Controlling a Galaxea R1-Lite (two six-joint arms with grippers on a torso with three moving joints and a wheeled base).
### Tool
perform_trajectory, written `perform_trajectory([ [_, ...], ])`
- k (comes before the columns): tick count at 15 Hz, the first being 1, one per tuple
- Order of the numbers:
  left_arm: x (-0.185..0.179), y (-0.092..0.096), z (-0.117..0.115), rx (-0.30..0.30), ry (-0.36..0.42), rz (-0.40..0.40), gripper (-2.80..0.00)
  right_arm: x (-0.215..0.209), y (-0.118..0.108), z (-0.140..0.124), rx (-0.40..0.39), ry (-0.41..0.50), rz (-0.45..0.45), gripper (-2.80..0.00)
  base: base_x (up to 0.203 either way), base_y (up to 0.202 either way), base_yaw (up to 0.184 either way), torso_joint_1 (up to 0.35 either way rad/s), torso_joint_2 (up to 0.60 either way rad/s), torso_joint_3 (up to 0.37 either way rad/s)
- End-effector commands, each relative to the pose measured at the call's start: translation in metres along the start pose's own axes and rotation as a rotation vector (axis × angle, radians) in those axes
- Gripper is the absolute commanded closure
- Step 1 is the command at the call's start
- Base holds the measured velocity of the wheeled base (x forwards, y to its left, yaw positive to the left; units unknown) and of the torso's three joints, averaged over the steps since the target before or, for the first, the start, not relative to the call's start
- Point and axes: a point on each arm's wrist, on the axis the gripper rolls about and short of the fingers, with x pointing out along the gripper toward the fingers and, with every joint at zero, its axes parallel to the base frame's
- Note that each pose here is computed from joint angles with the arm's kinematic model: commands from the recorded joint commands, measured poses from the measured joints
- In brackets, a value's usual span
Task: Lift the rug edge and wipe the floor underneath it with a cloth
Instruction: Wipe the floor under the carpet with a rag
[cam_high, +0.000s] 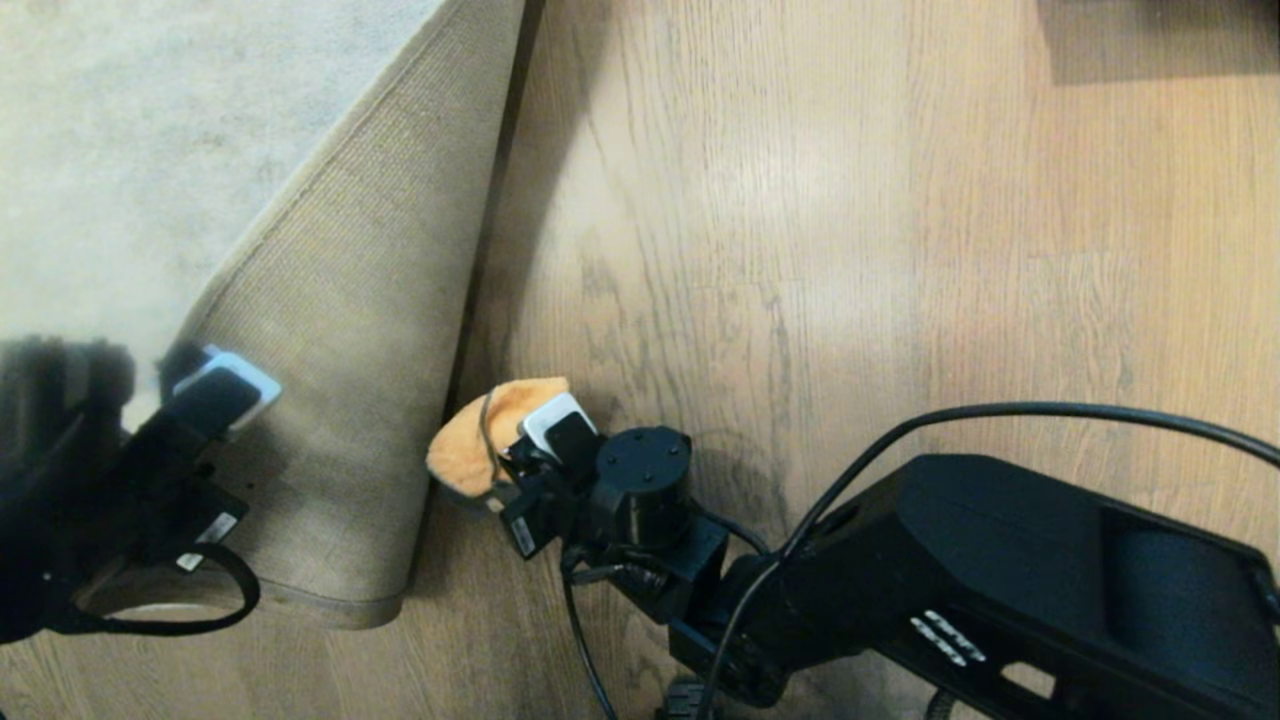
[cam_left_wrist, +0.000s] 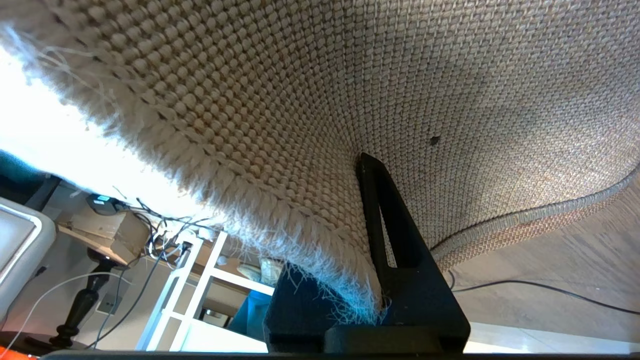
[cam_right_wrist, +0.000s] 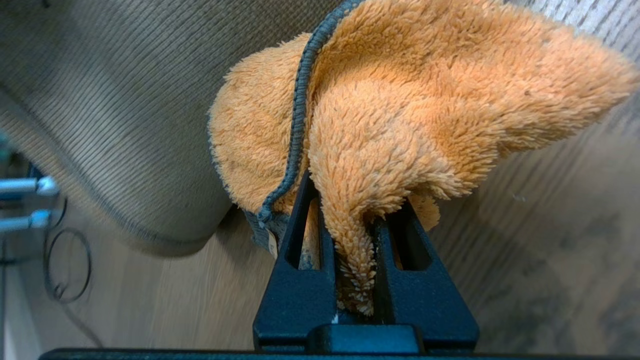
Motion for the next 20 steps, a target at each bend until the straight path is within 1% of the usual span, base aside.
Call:
perform_trajectory([
  [1,0.0,0.0,0.0,0.004,0.002,0.003,0.0,0.009,0.0,-0.017,-0.002,0.009,-0.01,0.0,0.0,0.0,0.0,0.0,0.0,0.0],
  [3,0.0,0.0,0.0,0.004,0.003,0.005,0.0,0.012,-0.006,-0.023,-0.003,0.011,-0.035,0.0,0.0,0.0,0.0,0.0,0.0,0.0],
  [5,0.0,0.0,0.0,0.005,0.005,0.008,0.0,0.013,-0.016,-0.03,-0.005,0.003,-0.083,0.0,0.0,0.0,0.0,0.0,0.0,0.0],
  [7,0.0,-0.001,-0.001,0.008,0.009,0.005,0.0,0.014,-0.025,-0.031,-0.007,-0.001,-0.103,0.0,0.0,0.0,0.0,0.0,0.0,0.0],
  [9,0.0,-0.002,-0.003,0.01,0.013,0.002,0.0,0.015,-0.037,-0.033,-0.011,0.001,-0.128,0.0,0.0,0.0,0.0,0.0,0.0,0.0],
  [12,0.0,-0.002,-0.003,0.013,0.012,0.001,0.0,0.015,-0.062,-0.034,-0.026,-0.006,-0.18,0.0,0.0,0.0,0.0,0.0,0.0,0.0],
  [14,0.0,-0.002,-0.002,0.014,0.011,0.002,0.0,0.014,-0.076,-0.03,-0.032,-0.018,-0.209,0.0,0.0,0.0,0.0,0.0,0.0,0.0],
  [18,0.0,-0.002,-0.002,0.013,0.01,0.003,0.0,0.004,-0.102,-0.007,-0.036,-0.047,-0.263,0.0,0.0,0.0,0.0,0.0,0.0,0.0],
  [20,0.0,-0.001,0.0,0.01,0.005,0.006,0.0,-0.008,-0.119,0.0,-0.055,-0.034,-0.295,0.0,0.0,0.0,0.0,0.0,0.0,0.0],
])
